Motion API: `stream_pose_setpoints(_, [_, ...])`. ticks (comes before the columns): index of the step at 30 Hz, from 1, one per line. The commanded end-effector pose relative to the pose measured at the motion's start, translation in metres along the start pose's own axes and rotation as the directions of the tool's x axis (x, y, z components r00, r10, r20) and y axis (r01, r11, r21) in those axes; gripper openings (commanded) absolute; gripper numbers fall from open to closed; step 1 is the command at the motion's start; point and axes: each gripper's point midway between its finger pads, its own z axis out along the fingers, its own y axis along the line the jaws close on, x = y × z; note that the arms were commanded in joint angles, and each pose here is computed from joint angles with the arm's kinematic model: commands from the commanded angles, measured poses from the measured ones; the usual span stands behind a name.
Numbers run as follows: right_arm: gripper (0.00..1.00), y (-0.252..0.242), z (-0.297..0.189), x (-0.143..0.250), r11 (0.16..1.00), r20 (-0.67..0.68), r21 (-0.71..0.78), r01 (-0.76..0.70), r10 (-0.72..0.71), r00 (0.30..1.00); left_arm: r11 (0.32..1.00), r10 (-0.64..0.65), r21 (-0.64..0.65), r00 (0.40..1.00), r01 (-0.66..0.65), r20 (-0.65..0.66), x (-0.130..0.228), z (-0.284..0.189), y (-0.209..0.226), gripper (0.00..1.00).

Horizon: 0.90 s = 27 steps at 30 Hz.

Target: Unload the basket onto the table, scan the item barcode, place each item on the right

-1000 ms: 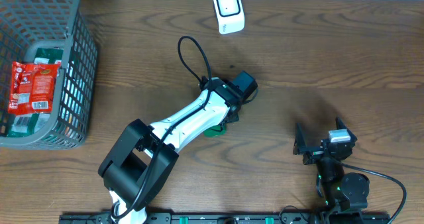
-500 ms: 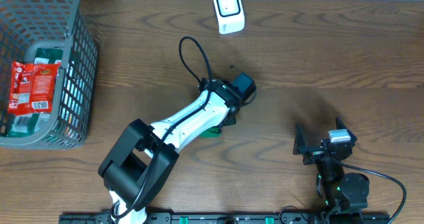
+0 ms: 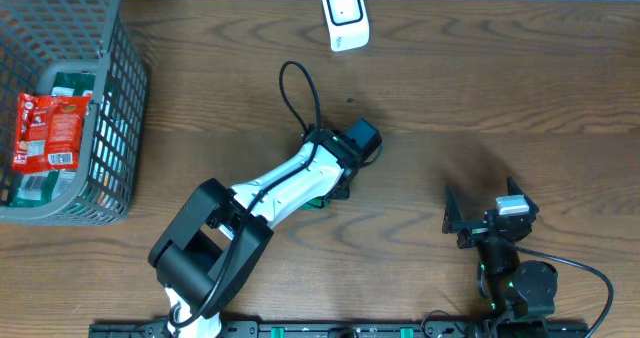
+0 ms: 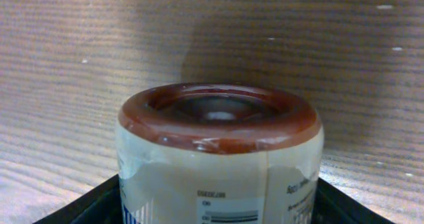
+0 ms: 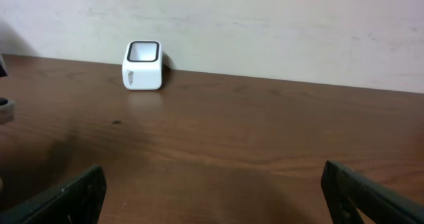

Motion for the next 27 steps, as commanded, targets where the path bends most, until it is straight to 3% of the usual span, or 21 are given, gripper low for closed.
stream_pose_setpoints(1, [0.99,0.000,0.000,0.001,1.000,-0.001,-0.001,-0.017,0.017,1.000,0.999,0.052,0.004,0.998,-0.052,0.023,-0.006,-0.003,-0.001,0.75])
stream_pose_setpoints(7, [0.99,0.000,0.000,0.001,1.000,-0.001,-0.001,-0.017,0.017,1.000,0.985,0.043,0.171,0.999,-0.037,-0.031,0.001,-0.005,-0.033,0.75])
stream_pose_setpoints(14, [0.99,0.000,0.000,0.001,1.000,-0.001,-0.001,-0.017,0.017,1.000,0.914,0.034,0.406,0.997,-0.006,-0.063,-0.001,-0.020,-0.080,0.70])
stream_pose_setpoints(22, [0.99,0.000,0.000,0.001,1.000,-0.001,-0.001,-0.017,0.017,1.000,0.882,0.013,0.471,1.000,0.002,-0.028,-0.008,-0.028,-0.099,0.69])
stream_pose_setpoints(27, [0.99,0.000,0.000,0.001,1.000,-0.001,-0.001,-0.017,0.017,1.000,0.898,0.001,0.441,1.000,-0.003,0.004,-0.010,-0.027,-0.098,0.68])
